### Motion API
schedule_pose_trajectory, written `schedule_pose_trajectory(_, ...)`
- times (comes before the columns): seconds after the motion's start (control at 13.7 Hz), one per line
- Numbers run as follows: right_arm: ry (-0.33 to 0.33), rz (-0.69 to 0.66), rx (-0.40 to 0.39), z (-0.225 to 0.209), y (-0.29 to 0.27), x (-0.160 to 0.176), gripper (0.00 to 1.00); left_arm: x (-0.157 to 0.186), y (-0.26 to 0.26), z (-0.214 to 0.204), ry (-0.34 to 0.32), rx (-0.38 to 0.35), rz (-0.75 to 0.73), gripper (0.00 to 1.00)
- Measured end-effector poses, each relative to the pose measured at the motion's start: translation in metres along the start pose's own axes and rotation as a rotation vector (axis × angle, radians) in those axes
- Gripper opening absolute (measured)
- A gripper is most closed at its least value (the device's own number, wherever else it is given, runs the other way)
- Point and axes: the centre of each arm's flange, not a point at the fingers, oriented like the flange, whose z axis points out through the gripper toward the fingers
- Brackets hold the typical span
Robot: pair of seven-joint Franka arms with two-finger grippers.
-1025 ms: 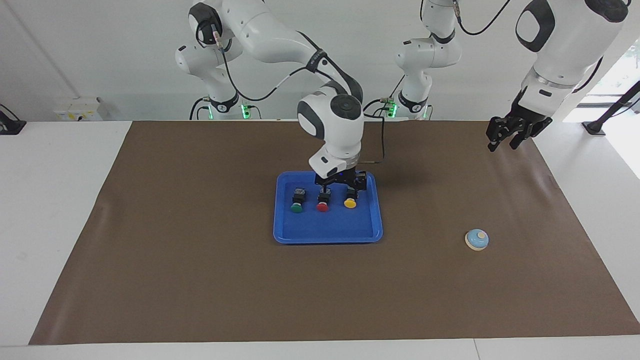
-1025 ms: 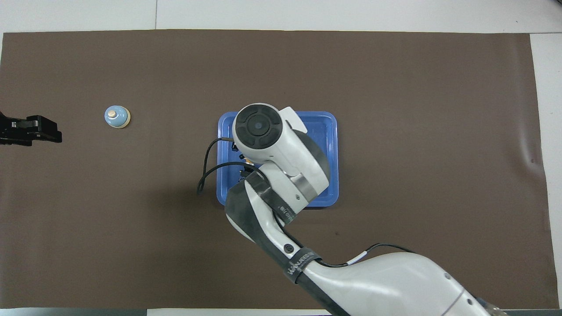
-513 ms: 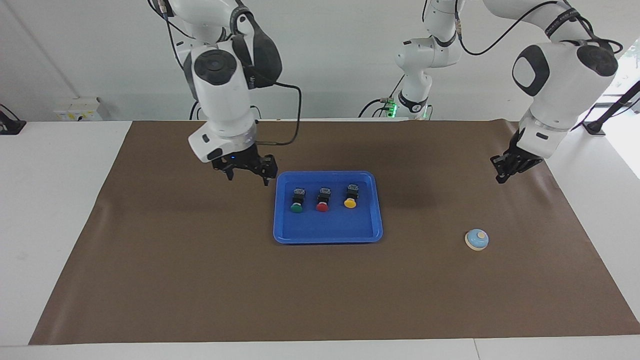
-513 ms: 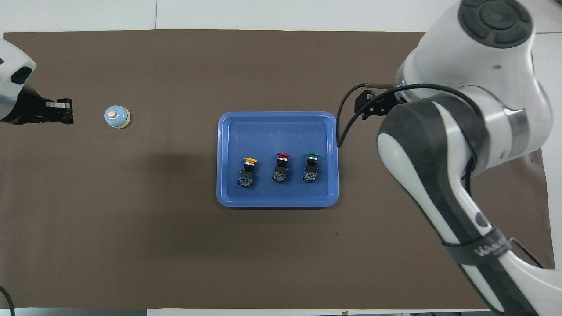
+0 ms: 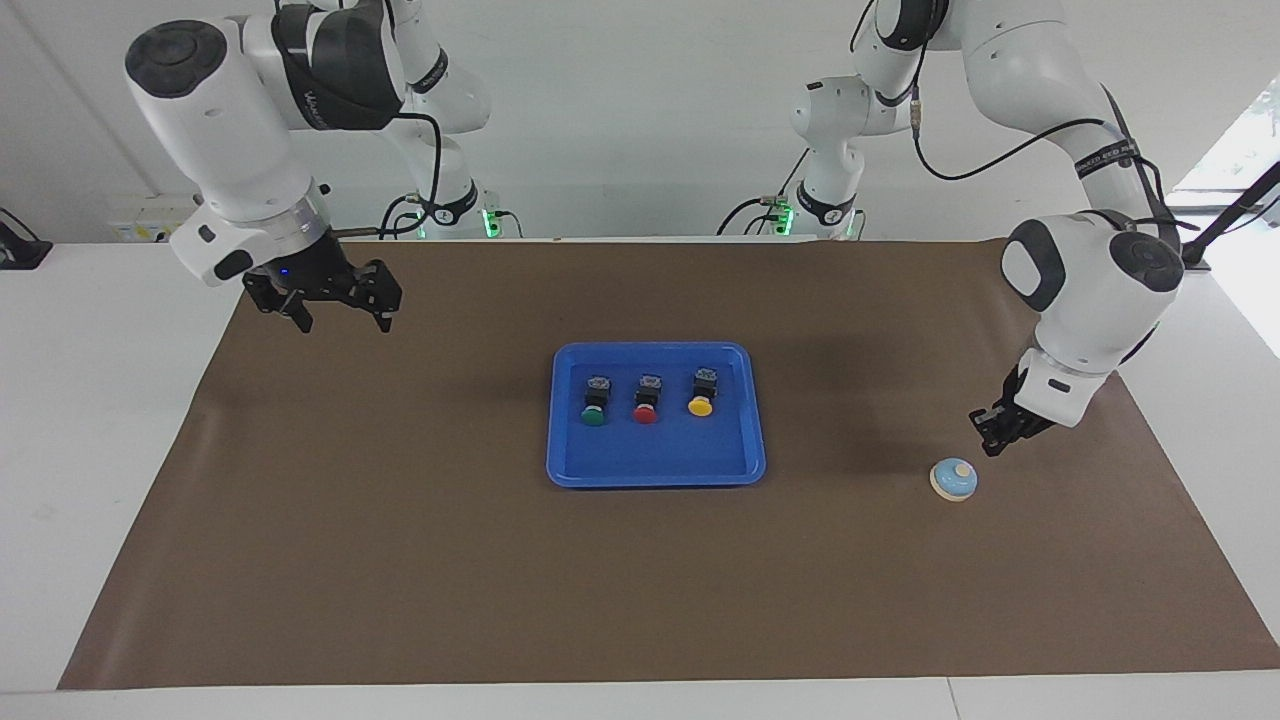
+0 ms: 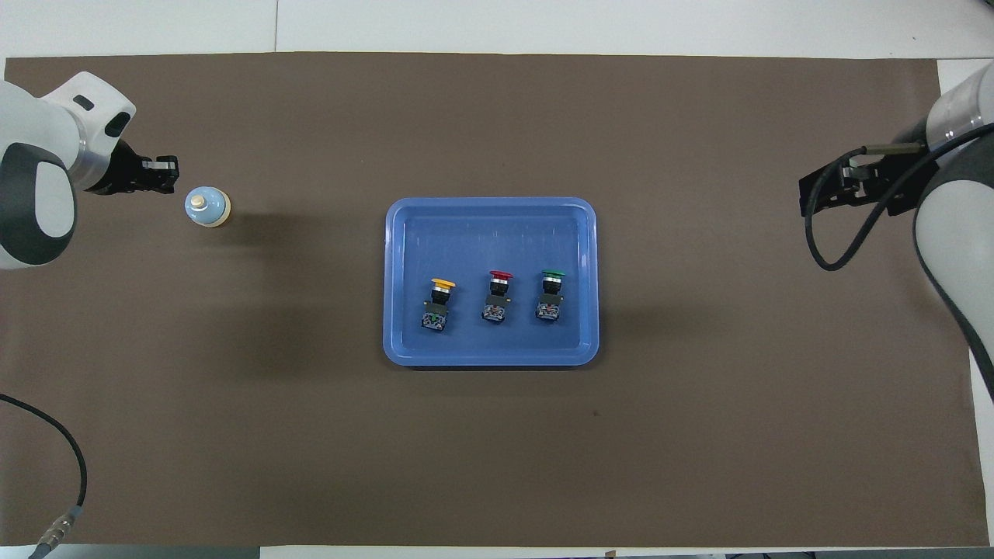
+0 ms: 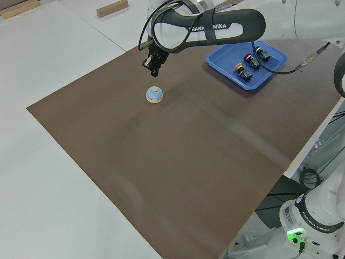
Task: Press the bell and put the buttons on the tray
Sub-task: 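Withdraw the right gripper while the left gripper reaches the bell, then press down on the bell again with the left gripper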
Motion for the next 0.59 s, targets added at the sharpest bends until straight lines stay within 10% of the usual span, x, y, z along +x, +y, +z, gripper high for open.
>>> schedule_pose_trajectory(0.59, -0.022, 0.035, -0.007, -0.025, 0.021, -0.057, 1.00, 0.000, 0.004, 0.030, -0.002, -0.002, 0.006, 0.01)
